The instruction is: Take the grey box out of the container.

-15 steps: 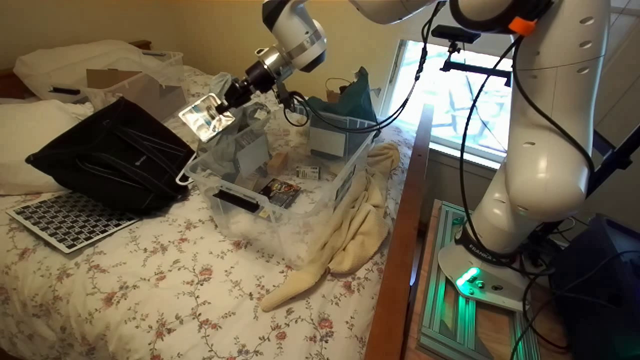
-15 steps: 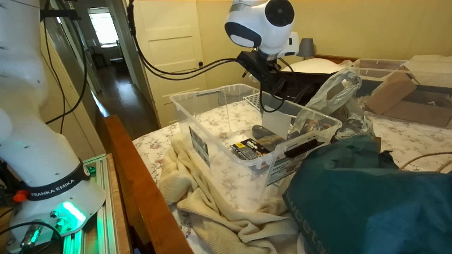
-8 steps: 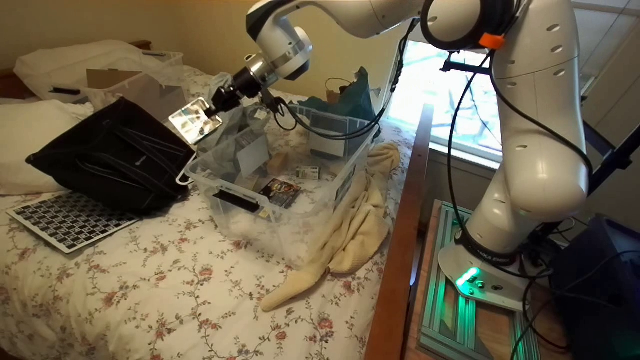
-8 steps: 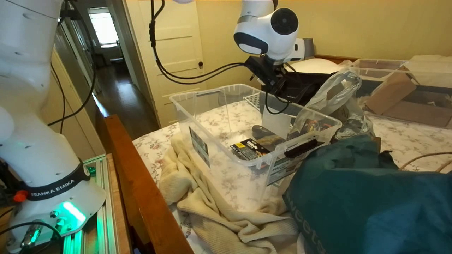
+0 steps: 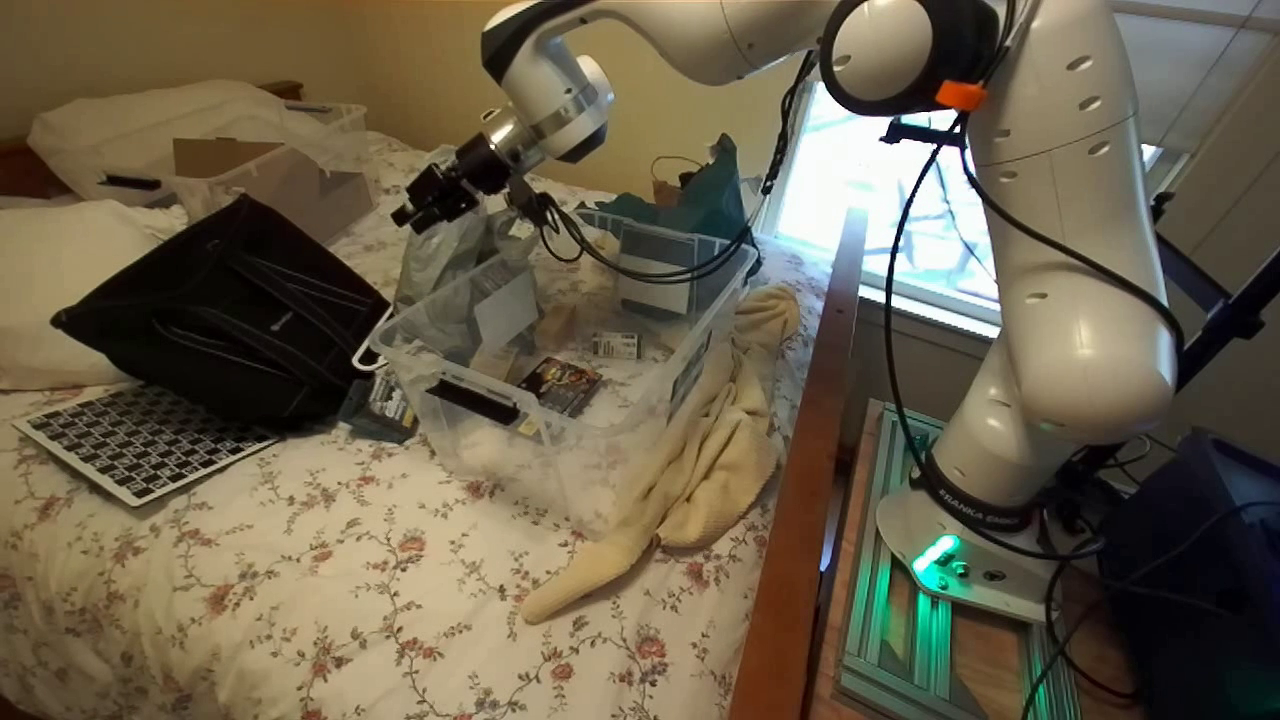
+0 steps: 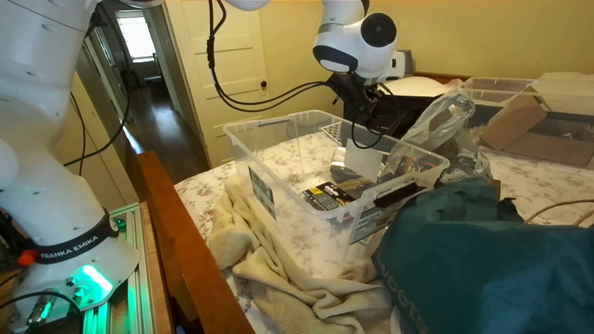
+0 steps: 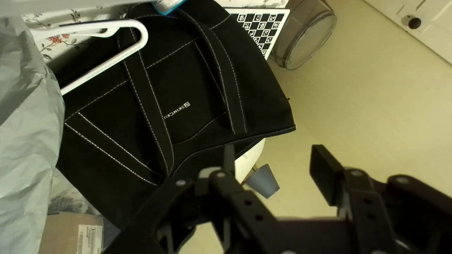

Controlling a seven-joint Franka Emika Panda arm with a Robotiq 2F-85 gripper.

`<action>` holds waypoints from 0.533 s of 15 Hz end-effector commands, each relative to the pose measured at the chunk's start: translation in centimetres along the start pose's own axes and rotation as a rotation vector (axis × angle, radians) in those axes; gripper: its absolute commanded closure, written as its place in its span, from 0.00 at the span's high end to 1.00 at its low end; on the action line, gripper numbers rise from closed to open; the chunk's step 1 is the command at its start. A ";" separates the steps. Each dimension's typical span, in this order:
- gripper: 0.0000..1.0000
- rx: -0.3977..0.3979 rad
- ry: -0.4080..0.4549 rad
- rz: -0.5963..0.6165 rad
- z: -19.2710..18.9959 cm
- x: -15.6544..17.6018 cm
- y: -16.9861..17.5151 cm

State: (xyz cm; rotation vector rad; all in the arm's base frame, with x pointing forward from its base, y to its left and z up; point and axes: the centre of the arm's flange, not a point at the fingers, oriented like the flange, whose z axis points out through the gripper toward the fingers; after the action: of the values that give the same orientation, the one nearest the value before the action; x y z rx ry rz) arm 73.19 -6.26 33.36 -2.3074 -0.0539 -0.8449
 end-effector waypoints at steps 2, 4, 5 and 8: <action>0.97 -0.045 0.014 0.006 0.1 0.7 -0.7; 1.00 -0.118 0.030 0.008 -0.5 0.3 -1.5; 1.00 -0.144 0.040 -0.002 -0.7 0.2 -1.6; 1.00 -0.204 0.040 -0.022 -1.4 -0.2 -3.0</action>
State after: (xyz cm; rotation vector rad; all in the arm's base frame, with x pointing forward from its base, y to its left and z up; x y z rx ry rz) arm 73.40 -5.93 34.36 -2.4158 0.0093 -0.9508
